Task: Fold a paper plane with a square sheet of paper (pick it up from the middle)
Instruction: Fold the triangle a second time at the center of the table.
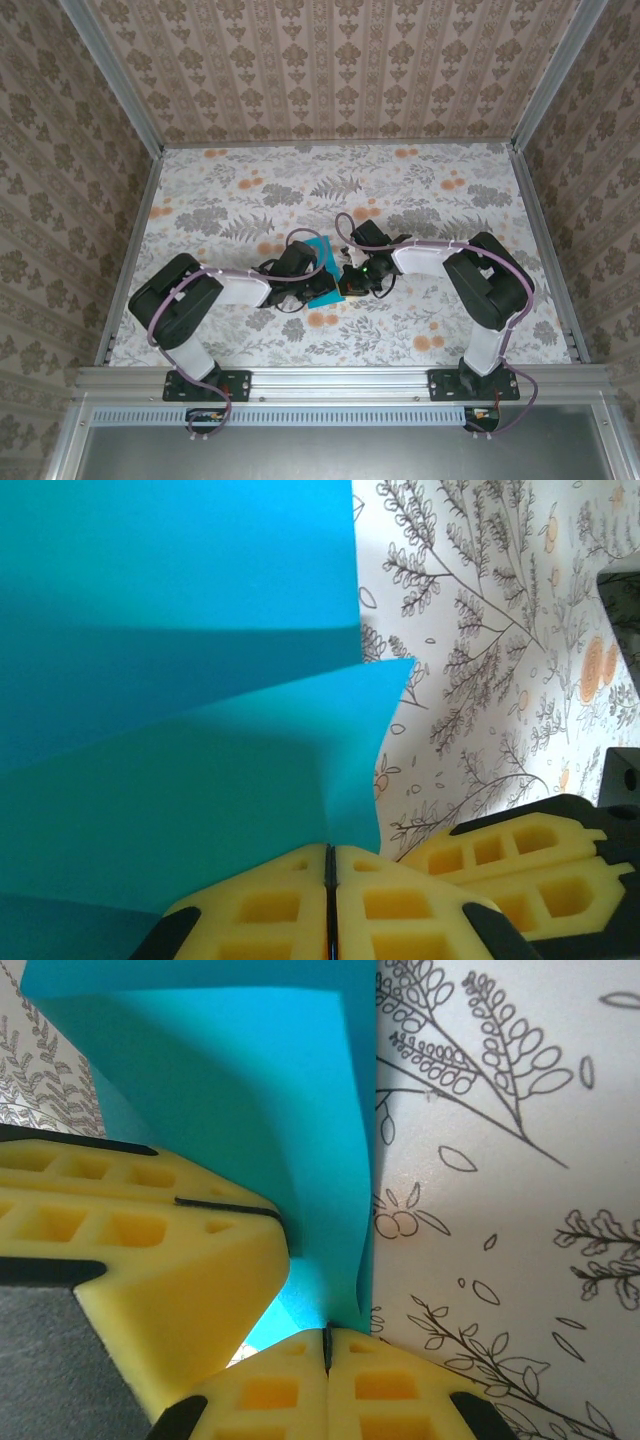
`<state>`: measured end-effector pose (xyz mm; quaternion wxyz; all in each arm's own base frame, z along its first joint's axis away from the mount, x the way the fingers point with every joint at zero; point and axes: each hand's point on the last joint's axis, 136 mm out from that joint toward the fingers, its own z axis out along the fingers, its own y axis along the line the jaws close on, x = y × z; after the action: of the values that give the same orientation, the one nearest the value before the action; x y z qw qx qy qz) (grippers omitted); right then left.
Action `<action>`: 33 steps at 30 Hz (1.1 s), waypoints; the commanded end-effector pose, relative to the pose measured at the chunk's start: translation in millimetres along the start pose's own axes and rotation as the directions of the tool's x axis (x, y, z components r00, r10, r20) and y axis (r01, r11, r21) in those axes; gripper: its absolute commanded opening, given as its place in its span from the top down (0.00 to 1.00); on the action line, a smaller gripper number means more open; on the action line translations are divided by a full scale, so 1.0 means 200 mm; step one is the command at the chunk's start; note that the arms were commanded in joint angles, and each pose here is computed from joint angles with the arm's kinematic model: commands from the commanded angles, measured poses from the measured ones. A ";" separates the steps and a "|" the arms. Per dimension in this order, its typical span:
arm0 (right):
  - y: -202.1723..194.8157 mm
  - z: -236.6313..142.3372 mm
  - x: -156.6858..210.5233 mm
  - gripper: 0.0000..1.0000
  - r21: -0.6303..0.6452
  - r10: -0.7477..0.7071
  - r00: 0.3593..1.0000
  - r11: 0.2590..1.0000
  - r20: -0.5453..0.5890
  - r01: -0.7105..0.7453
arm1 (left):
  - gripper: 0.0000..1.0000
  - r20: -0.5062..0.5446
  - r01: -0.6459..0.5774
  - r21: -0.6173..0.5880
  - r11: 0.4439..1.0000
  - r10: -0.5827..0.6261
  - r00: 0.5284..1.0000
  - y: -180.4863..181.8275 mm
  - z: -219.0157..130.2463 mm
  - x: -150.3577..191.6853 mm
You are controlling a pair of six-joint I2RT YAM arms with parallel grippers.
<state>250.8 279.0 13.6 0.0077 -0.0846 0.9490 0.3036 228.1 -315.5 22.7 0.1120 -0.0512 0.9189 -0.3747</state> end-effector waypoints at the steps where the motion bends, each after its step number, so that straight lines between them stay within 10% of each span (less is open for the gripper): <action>1: -0.11 0.05 0.06 1.00 0.078 0.036 0.998 0.996 -0.051 -0.032 | 0.91 0.016 0.006 0.011 1.000 -0.007 1.000 -0.01 0.01 -0.01; 21: -0.35 0.09 0.19 1.00 0.275 0.117 0.987 0.958 -0.109 -0.083 | 0.92 0.172 0.186 -0.153 0.971 -0.159 0.972 0.39 -0.17 -0.13; 33: -0.31 0.07 0.17 1.00 0.244 0.105 0.990 0.967 -0.093 -0.080 | 0.91 0.232 -0.010 -0.016 1.000 0.014 0.973 0.04 -0.31 -0.21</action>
<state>251.5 278.2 10.4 0.0003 -0.0830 0.9521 0.2944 253.5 -254.8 56.2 0.2002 -0.1189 0.9018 -0.3642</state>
